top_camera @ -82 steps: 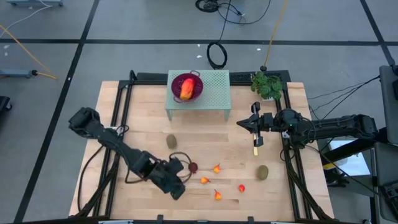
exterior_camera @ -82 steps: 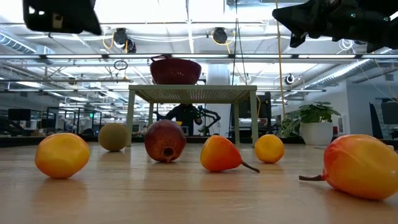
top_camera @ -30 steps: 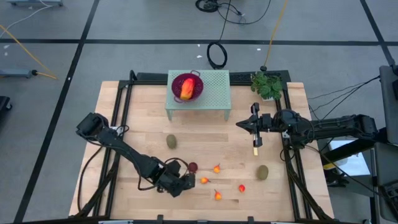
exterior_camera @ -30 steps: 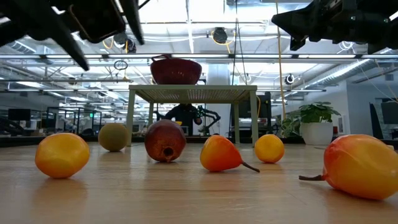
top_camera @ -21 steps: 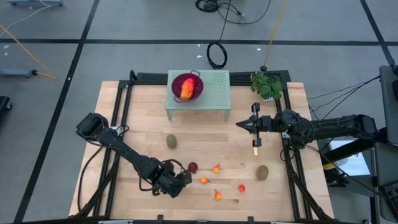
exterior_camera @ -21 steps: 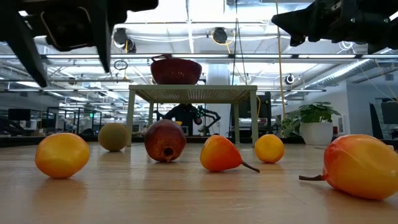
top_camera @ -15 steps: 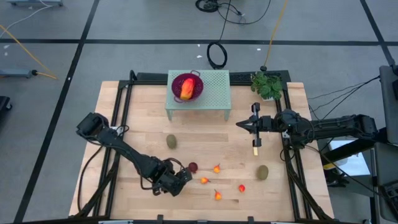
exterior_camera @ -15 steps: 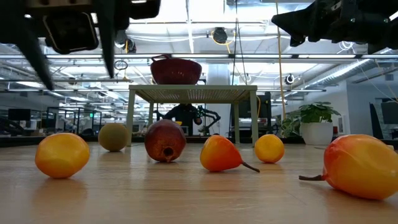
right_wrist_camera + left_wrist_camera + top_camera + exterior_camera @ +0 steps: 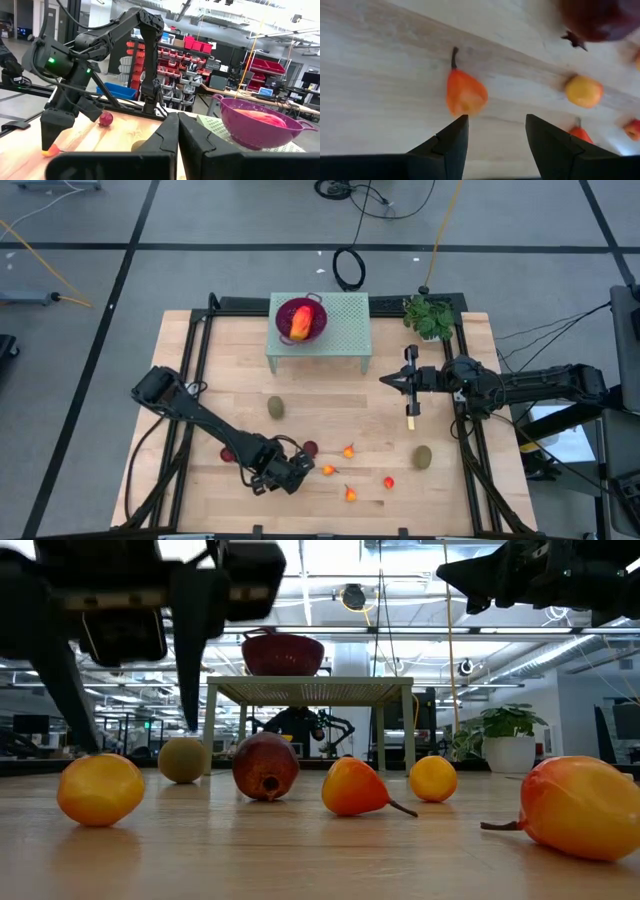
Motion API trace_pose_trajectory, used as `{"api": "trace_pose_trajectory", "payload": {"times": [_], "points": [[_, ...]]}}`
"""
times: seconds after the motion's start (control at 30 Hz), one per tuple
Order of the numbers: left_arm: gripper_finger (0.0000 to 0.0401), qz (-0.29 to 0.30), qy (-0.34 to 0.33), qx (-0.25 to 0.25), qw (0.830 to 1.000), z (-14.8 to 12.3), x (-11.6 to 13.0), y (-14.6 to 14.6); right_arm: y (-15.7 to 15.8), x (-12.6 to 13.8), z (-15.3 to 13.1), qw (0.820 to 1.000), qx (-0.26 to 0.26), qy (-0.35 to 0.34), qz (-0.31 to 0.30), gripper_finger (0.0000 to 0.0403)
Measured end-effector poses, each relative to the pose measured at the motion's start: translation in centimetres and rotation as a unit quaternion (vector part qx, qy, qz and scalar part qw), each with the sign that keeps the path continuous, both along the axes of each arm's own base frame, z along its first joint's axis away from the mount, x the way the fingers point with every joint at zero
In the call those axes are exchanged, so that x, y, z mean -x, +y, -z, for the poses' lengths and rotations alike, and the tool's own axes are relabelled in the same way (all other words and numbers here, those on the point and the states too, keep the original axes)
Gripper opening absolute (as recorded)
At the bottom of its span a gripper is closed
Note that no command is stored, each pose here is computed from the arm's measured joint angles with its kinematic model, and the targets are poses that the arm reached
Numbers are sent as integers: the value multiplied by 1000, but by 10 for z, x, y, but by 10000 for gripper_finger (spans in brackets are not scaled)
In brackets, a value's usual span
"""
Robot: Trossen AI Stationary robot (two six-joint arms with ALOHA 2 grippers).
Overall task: Pick & Place Fruit
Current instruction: Put the pear into the violet strainer bowl on the shelf
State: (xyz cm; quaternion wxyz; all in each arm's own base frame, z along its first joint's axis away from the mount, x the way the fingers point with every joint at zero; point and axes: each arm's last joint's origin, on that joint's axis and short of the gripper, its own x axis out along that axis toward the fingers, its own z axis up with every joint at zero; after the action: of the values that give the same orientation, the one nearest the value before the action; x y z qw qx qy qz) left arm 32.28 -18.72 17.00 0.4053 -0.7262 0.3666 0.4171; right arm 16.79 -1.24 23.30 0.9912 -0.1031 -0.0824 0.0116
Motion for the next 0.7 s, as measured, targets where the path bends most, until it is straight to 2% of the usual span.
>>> {"api": "trace_pose_trajectory", "payload": {"times": [0.23, 0.37, 0.57, 0.7], "points": [[195, -4, 9, -5, 1000, 5, -1, 1, 0, 0, 0, 1000, 5, 1, 1, 1], [195, -6, 18, -12, 1000, -6, -3, 0, 0, 0, 0, 1000, 5, 2, 1, 2], [195, -4, 34, -39, 999, -19, -5, 2, 0, 0, 0, 1000, 5, 2, 1, 1], [195, 36, 15, -83, 996, -19, -9, 10, 0, 0, 0, 1000, 5, 2, 1, 1]]}}
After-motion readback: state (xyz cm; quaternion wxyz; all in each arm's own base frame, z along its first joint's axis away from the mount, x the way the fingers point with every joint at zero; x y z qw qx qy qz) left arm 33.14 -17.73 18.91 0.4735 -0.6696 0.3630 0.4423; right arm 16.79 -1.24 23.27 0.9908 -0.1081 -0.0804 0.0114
